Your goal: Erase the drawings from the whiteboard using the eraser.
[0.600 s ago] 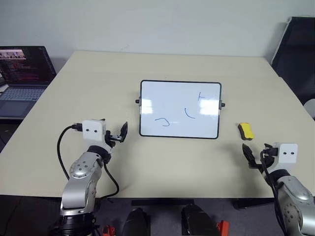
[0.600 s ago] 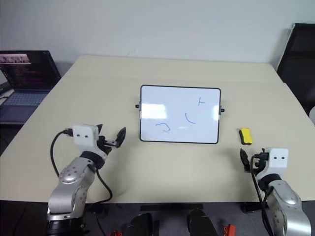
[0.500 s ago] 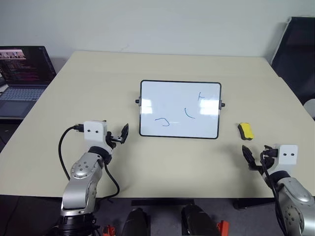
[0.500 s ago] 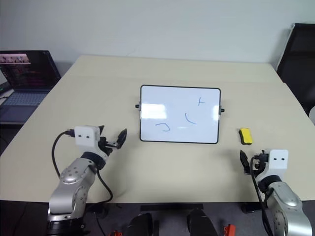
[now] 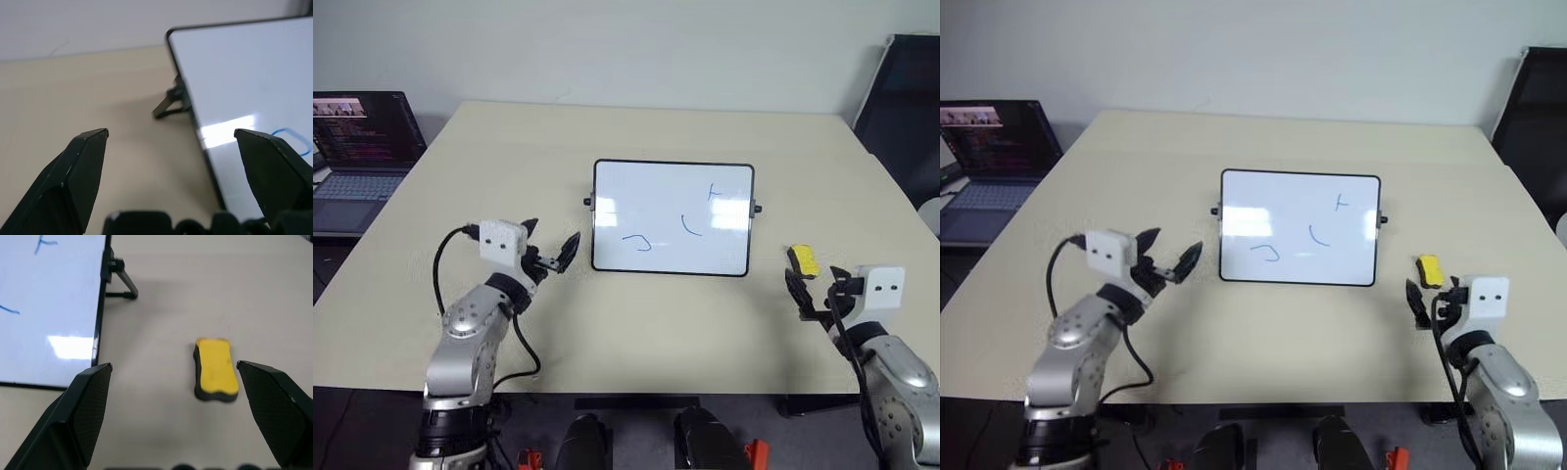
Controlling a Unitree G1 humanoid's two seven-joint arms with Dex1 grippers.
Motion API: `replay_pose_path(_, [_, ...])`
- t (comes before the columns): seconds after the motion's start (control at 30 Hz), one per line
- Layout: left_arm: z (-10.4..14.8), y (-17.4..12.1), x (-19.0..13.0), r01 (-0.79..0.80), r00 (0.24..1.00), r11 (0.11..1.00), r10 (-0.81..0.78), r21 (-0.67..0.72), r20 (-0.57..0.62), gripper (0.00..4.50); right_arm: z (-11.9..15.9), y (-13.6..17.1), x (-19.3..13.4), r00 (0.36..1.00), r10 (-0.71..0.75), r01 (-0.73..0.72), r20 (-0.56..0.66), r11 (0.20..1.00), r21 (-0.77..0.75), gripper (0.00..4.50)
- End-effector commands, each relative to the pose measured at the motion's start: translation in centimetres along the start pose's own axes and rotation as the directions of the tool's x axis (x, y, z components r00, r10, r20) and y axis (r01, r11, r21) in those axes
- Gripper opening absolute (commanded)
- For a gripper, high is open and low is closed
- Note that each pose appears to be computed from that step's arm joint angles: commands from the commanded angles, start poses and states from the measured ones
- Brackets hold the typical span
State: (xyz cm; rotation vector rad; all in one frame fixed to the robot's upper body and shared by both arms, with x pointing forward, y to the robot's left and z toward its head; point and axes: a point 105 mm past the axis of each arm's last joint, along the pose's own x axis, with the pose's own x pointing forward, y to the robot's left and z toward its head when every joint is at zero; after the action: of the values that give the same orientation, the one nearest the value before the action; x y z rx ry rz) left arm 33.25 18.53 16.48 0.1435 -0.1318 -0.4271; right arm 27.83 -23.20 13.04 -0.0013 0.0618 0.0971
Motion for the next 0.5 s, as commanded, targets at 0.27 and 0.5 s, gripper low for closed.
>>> replay_pose_path(0.27, [6.6, -7.1, 3.8, 0.548, 0.828, 0.83, -0.556, 0.102, 0.076, 4.5, 4.3, -1.3, 0.9, 0.999, -0.035, 0.035, 0.034, 0.999, 0.0, 4.47])
replay_pose_path(0.5, [6.1, -10.6, 3.9, 0.77, 0.629, 0.616, -0.777, 0.165, -0.031, 4.5, 2.4, -2.0, 2.7, 0.988, -0.05, 0.06, -0.149, 0.996, 0.06, 4.47])
